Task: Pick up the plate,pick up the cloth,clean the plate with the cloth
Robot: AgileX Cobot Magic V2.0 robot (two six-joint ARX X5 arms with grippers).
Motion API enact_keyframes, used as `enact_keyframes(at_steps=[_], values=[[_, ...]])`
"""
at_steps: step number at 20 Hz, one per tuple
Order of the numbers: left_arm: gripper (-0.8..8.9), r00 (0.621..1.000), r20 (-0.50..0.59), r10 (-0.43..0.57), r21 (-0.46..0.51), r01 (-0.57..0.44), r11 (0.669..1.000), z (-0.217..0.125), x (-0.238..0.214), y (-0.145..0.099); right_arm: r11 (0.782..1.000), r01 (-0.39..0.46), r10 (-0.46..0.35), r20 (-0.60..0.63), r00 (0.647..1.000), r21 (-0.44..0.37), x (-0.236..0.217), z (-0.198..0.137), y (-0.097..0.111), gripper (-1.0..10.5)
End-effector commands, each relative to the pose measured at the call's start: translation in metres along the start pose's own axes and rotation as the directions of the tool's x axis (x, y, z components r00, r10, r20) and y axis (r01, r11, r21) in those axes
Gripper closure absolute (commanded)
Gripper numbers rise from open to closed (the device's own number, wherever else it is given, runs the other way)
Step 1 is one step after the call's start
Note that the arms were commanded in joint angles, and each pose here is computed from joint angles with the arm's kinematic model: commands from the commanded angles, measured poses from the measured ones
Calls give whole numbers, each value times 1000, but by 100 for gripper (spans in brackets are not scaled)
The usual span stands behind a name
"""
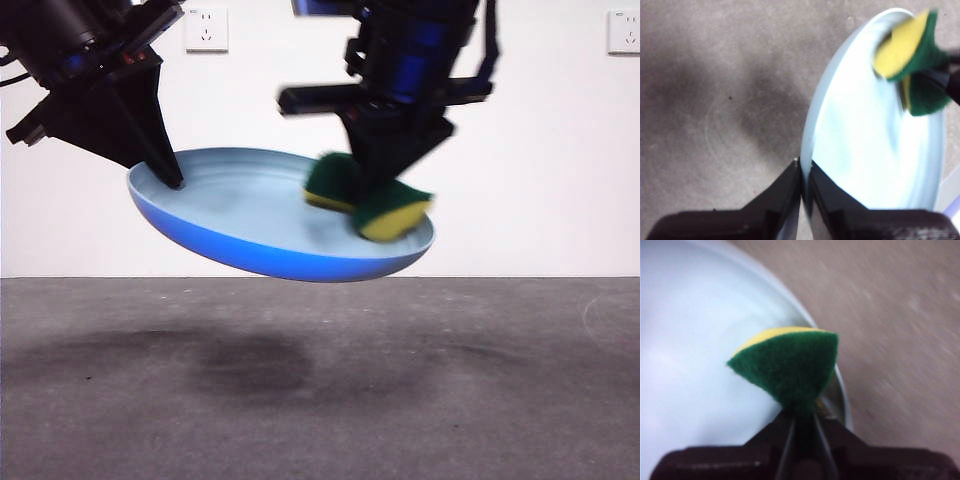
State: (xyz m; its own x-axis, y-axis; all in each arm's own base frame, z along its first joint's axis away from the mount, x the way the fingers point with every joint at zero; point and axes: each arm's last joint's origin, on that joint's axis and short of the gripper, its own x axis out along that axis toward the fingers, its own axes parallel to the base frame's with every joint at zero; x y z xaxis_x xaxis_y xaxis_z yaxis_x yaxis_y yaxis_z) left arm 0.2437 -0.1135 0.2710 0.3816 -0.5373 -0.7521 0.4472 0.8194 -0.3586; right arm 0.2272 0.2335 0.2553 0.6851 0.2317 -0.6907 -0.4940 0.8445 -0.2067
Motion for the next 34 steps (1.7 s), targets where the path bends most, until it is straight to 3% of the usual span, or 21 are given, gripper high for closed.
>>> enact_keyframes(at_steps=[1,3,6,7,8,11,14,19,24,31,32,34], values=[[822,999,-7,-49,40,49,998,0,0,-3,985,-171,168,69,983,36,6,5,6,963],[822,999,0,-50,43,50,998,0,0,-3,952,-305,300,109,948,37,5,10,10,963],[822,998,28,-48,54,46,997,3,0,-3,871,-492,488,113,866,6,1,11,19,963],[822,998,44,-48,60,45,997,5,0,-3,849,-529,527,93,845,-2,0,9,23,963],[822,997,63,-37,64,33,997,7,-1,-3,842,-539,538,64,840,-4,-1,6,25,963],[822,986,117,116,52,-123,991,10,-2,4,846,-533,533,-53,845,9,-2,-5,28,963],[822,955,117,272,61,-280,958,11,3,13,848,-529,529,-82,845,15,-10,-8,24,963],[822,943,44,331,39,-333,942,13,32,36,851,-525,525,10,851,0,-42,0,11,963],[822,937,-16,350,15,-349,937,11,55,55,907,-422,422,37,906,0,-64,-1,-1,963],[800,930,-83,359,9,-359,933,6,86,73,955,-296,295,41,955,6,-92,-9,-18,963],[694,930,-77,359,9,-359,933,7,87,74,959,-284,284,44,958,8,-96,-10,-20,963],[324,932,-48,358,6,-358,934,9,87,74,969,-248,247,43,968,15,-98,-11,-24,963]])
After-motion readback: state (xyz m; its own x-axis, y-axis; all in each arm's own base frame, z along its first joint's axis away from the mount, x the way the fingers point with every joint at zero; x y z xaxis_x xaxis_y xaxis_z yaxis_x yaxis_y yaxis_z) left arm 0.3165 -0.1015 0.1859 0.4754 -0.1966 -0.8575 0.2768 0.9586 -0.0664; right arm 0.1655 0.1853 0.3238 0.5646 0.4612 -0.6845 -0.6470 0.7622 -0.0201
